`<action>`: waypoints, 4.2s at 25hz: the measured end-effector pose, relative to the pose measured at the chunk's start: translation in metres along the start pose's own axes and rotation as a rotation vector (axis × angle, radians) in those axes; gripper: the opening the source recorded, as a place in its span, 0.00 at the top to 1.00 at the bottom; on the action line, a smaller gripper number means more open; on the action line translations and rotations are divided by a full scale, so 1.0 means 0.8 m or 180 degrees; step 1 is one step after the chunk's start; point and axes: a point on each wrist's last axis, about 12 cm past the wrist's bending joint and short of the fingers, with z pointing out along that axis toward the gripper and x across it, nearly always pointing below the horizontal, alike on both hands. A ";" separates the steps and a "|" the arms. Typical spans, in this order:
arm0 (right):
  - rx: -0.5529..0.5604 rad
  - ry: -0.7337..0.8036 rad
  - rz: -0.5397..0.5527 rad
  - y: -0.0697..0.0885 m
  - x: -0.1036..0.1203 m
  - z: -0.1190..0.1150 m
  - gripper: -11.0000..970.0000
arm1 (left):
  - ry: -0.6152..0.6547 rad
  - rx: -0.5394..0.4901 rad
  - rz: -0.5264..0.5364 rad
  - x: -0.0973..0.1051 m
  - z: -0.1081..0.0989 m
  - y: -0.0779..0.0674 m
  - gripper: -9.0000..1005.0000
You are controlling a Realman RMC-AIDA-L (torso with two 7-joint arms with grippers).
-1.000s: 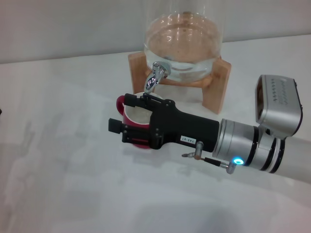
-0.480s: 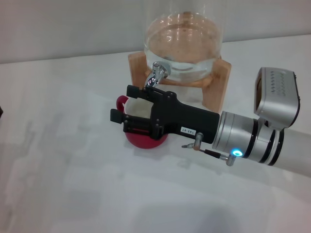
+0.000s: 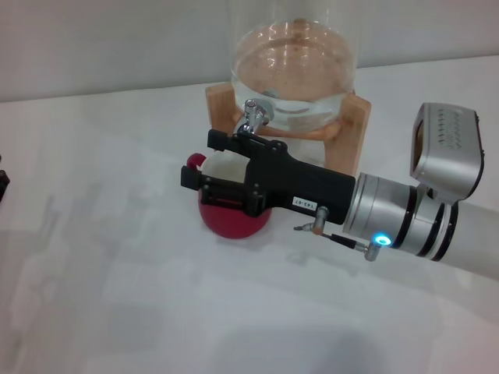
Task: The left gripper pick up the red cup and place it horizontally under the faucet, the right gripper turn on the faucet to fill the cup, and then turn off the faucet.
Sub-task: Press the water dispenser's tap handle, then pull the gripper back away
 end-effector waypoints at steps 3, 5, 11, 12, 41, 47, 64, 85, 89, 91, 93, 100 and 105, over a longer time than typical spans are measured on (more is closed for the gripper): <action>0.0035 -0.0013 0.0001 -0.002 0.000 -0.002 0.13 | 0.0000 0.0004 0.0009 0.000 0.000 0.000 0.20; 0.0047 -0.0013 0.0004 -0.002 0.000 -0.004 0.13 | -0.0001 0.0004 0.0009 0.000 0.000 0.000 0.20; 0.0055 -0.0010 0.0009 -0.002 0.001 -0.005 0.13 | -0.0005 0.0007 0.0010 0.000 0.001 0.000 0.19; 0.0058 -0.0009 0.0010 -0.002 0.001 -0.005 0.13 | -0.0008 0.0009 0.0011 -0.001 0.001 0.000 0.19; 0.0099 -0.0044 0.0001 -0.004 0.000 -0.012 0.13 | -0.0027 0.0036 0.0001 -0.002 0.007 -0.002 0.19; 0.0116 -0.0043 0.0000 -0.005 0.000 -0.013 0.13 | -0.0012 0.0050 0.0001 -0.002 0.011 -0.002 0.19; 0.0188 -0.0069 -0.0008 -0.010 -0.002 -0.019 0.13 | 0.0016 0.0090 0.0002 -0.001 0.013 -0.005 0.19; 0.0282 -0.0110 -0.0055 -0.016 -0.005 -0.028 0.13 | 0.0025 0.0117 0.0004 -0.001 0.020 -0.007 0.19; 0.0298 -0.0122 -0.0057 -0.017 -0.006 -0.028 0.13 | 0.0021 0.0119 0.0005 -0.001 0.020 -0.007 0.19; 0.0317 -0.0133 -0.0056 -0.018 -0.006 -0.030 0.13 | 0.0020 0.0120 0.0004 -0.002 0.021 -0.007 0.18; 0.0335 -0.0139 -0.0055 -0.019 -0.006 -0.031 0.13 | 0.0017 0.0122 0.0005 -0.002 0.021 -0.007 0.18; 0.0372 -0.0151 -0.0055 -0.021 -0.007 -0.035 0.13 | 0.0014 0.0125 0.0006 -0.002 0.022 -0.007 0.18; 0.0375 -0.0153 -0.0058 -0.021 -0.007 -0.035 0.13 | 0.0025 0.0128 0.0014 -0.001 0.022 -0.007 0.18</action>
